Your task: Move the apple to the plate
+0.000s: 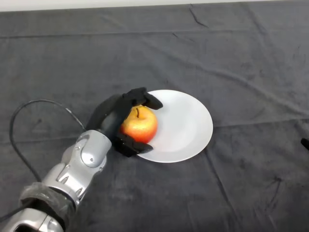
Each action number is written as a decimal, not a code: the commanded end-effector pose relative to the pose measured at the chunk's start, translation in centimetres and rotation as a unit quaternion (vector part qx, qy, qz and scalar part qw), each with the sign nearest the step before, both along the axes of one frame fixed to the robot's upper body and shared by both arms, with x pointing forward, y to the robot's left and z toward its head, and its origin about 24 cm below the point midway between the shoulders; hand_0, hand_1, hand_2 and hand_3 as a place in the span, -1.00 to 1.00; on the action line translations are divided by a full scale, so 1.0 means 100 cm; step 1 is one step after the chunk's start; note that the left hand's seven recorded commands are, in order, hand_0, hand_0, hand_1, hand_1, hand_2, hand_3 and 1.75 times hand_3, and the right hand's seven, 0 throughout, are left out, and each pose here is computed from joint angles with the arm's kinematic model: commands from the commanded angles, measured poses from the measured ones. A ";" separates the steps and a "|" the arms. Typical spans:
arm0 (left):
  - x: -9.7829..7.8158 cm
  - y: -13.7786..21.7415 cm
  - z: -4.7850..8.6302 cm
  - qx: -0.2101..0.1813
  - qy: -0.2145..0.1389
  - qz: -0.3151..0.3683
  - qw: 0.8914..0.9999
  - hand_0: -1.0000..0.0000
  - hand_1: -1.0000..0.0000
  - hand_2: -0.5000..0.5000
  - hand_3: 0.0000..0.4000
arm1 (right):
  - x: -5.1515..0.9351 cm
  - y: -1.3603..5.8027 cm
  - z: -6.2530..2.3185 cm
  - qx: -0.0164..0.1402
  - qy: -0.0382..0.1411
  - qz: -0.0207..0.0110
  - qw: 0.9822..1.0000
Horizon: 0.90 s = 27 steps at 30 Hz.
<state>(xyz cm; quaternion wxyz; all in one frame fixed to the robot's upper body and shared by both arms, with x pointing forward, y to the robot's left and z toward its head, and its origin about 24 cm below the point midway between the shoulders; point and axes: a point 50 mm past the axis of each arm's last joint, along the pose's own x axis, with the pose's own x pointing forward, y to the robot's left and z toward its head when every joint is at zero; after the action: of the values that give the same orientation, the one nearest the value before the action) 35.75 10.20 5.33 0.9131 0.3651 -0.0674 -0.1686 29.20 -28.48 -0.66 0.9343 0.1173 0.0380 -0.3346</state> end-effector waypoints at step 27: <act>0.009 -0.012 0.003 0.045 -0.003 -0.029 0.999 1.00 1.00 0.00 -1.00 | -0.0242 0.0046 -0.0364 0.048 0.086 -0.011 0.995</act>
<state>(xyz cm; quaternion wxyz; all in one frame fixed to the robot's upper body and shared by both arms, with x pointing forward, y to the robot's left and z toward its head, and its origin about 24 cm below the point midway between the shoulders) 36.36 8.86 5.52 0.8990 0.3855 -0.0736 -0.1945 29.25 -28.48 -0.60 0.9340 0.1196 0.0378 -0.3345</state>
